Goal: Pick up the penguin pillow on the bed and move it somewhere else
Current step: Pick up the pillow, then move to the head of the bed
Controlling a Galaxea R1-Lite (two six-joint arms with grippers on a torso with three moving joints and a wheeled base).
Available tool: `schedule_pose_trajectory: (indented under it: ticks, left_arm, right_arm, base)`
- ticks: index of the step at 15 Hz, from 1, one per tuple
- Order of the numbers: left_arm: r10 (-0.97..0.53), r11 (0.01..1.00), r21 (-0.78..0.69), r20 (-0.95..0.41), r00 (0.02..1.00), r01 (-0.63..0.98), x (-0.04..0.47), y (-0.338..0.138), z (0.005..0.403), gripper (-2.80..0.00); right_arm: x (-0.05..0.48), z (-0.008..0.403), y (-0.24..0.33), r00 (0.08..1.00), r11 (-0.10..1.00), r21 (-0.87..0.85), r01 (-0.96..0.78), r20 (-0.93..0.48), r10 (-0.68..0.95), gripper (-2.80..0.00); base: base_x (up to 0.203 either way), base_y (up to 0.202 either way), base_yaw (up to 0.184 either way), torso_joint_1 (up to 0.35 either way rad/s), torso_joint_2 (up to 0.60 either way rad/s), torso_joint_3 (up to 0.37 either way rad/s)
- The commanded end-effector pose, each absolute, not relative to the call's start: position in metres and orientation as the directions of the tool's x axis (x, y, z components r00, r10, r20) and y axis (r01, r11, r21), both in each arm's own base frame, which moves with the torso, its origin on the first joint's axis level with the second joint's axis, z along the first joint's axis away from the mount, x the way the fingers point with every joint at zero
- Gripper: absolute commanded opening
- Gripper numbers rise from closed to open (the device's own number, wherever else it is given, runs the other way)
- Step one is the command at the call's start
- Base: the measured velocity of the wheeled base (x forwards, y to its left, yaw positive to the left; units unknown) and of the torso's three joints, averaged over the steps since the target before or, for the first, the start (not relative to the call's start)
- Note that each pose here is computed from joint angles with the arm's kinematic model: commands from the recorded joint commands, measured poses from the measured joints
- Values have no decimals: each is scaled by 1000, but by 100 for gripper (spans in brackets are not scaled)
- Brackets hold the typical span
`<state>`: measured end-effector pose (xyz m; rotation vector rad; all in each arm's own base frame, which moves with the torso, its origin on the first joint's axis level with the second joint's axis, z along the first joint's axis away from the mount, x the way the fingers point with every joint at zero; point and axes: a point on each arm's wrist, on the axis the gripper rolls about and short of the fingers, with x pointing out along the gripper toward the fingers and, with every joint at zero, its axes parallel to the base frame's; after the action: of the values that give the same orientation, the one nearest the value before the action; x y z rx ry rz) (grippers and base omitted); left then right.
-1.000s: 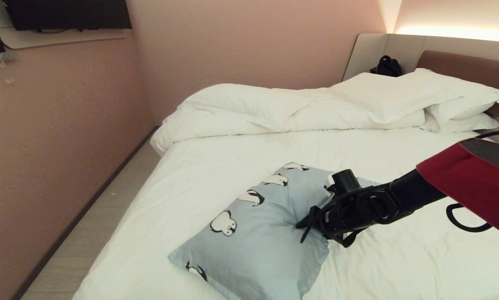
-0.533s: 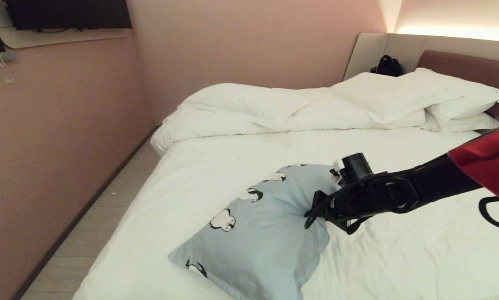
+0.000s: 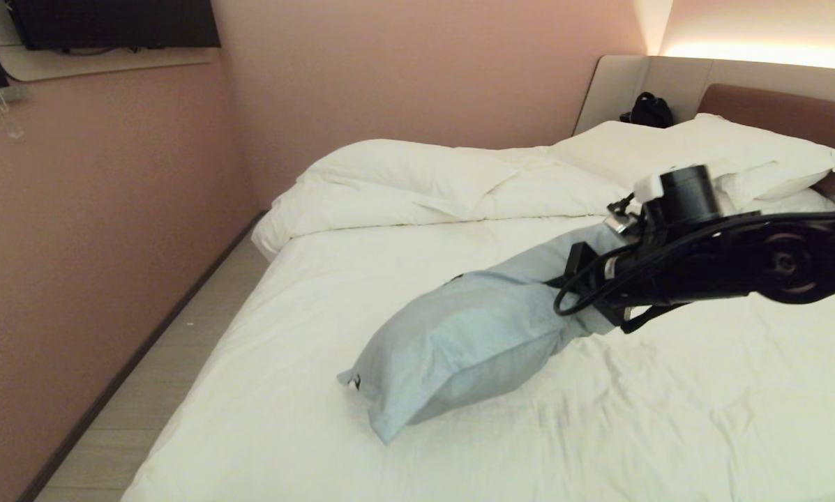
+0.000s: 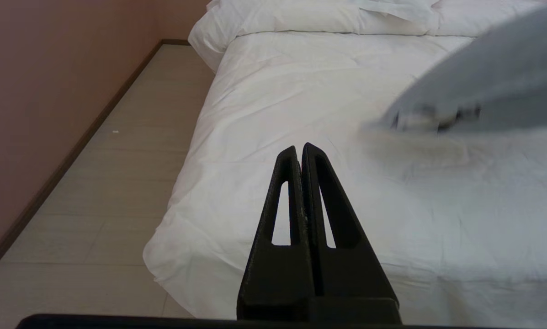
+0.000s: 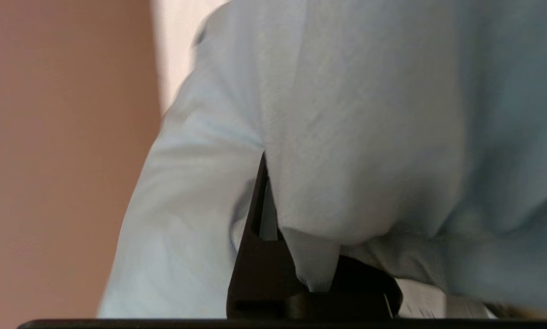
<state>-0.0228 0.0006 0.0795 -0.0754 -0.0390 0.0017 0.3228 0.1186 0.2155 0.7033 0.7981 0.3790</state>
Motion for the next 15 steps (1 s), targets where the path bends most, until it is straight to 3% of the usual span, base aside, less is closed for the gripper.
schedule_pose_trajectory:
  ticks: [1,5,15]
  left_arm:
    - [5,997,-76,40,999,-2,-23,1,80,-280]
    - [3,997,-76,40,999,0,-23,1,80,-280]
    - [3,997,-76,40,999,0,-23,1,80,-280]
  right_arm:
    - [302,252,103,671,695,716,-66,-484,562,-280]
    - [294,280,74,713,640,767,-52,-420,561,-280]
    - [274,300,13,831,608,792,55,-374,412,-280]
  base:
    - [0,0,0,0,0,0]
    - [0,0,0,0,0,0]
    - [0,0,0,0,0,0]
